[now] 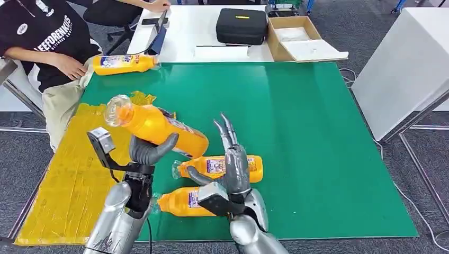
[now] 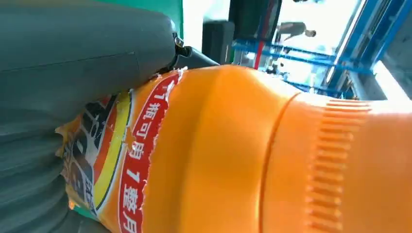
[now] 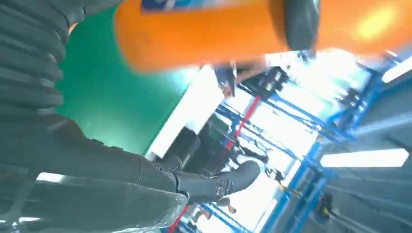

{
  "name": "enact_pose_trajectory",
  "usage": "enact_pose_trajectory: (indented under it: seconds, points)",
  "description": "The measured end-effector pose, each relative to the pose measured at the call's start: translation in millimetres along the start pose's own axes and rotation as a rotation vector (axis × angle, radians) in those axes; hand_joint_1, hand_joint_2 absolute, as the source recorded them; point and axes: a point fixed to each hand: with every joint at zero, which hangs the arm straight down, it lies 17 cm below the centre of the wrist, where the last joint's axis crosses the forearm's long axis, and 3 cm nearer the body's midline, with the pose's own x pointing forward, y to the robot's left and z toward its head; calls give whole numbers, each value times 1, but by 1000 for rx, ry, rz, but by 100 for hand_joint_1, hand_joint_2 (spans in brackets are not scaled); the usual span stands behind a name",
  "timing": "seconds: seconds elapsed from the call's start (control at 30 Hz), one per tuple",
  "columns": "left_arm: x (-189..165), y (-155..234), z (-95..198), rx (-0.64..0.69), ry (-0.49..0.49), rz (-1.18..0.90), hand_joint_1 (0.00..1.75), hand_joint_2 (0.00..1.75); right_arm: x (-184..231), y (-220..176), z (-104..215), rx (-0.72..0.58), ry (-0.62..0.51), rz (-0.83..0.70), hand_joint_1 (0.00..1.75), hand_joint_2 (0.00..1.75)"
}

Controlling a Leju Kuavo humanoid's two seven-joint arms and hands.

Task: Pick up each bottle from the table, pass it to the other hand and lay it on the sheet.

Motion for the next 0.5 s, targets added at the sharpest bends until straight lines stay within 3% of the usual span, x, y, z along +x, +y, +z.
enact_pose_trajectory:
  seconds: [0.4, 0.5]
  points:
    - [6, 11, 7, 20, -15, -13, 175, 175, 27, -37, 12, -76, -70, -1, 0, 175]
    - [10, 28, 13, 88, -51, -139, 175, 175, 36, -53, 28, -113, -93, 43, 0, 175]
